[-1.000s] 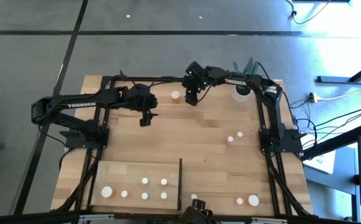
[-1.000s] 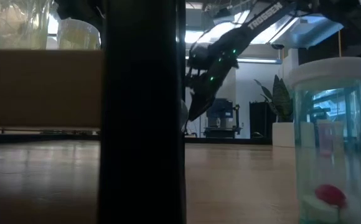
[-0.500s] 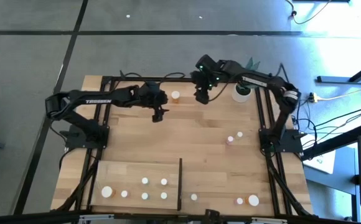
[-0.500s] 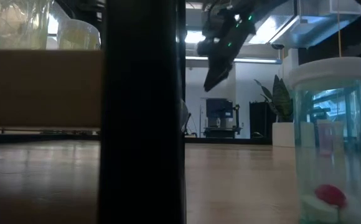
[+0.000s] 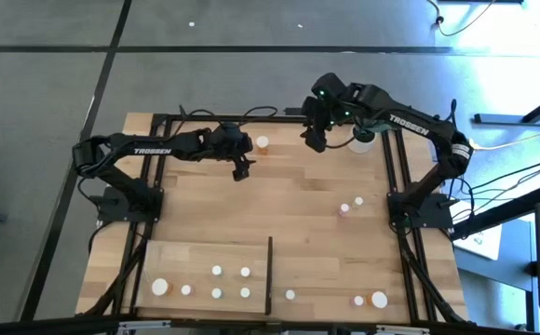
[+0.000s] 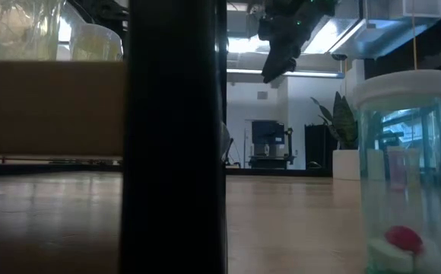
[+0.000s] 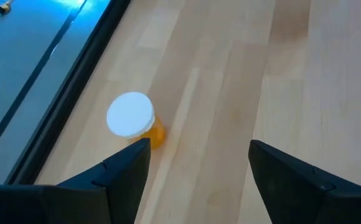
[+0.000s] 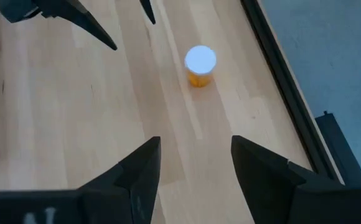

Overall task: Pick and place medicine bottles onto shelf by color
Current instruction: Put the top orange pill bottle on the shelf aligned with the other orange pill bottle

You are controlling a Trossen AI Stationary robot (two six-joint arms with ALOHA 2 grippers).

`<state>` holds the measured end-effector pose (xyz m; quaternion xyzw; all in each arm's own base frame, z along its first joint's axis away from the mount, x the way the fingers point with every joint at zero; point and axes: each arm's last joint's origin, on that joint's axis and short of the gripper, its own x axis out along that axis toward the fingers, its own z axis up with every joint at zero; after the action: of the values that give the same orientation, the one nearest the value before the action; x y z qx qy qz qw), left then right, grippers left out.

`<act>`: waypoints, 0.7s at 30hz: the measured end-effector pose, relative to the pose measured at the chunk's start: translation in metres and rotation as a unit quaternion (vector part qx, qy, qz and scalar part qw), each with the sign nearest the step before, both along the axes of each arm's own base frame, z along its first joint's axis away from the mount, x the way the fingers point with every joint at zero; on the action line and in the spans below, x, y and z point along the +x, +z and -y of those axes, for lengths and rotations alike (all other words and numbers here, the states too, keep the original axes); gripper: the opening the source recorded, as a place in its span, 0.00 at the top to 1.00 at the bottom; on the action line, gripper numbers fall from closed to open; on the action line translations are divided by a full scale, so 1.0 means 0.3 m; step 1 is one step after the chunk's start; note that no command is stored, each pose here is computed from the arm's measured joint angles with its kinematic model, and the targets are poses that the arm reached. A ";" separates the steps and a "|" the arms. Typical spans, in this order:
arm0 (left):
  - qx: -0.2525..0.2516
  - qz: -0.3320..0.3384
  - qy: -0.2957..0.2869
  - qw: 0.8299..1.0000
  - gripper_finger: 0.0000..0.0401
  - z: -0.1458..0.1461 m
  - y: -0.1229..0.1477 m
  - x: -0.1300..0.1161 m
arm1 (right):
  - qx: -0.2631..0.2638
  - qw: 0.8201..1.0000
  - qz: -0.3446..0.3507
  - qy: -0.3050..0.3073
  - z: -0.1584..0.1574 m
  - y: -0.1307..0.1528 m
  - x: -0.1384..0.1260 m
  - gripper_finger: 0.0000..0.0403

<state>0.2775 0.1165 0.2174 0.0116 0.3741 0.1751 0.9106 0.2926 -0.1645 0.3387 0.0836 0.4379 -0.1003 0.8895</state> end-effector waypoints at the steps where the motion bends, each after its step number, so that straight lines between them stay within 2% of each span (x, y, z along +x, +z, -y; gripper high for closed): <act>1: -0.001 0.000 0.001 1.000 0.34 0.000 0.000 0.000 | -0.001 1.000 0.000 0.001 0.000 0.000 0.000 0.51; 6: -0.002 0.000 0.002 1.000 0.34 0.000 0.000 0.000 | 0.010 1.000 0.001 -0.007 -0.002 0.000 0.000 0.51; 10: -0.009 0.004 0.009 1.000 0.34 0.000 0.000 0.000 | 0.017 0.996 0.026 0.088 -0.016 0.003 0.006 0.51; 13: -0.019 0.009 0.019 1.000 0.34 0.000 0.000 0.000 | 0.043 0.986 0.059 0.147 -0.028 0.007 0.011 0.51; 21: -0.035 0.017 0.036 0.999 0.34 0.000 0.000 0.000 | 0.053 0.982 0.075 0.166 -0.031 0.010 0.014 0.51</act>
<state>0.2773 0.1165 0.2173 -0.0367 0.3648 0.1946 0.9098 0.2968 -0.1554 0.3417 0.0642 0.3825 0.0786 0.9184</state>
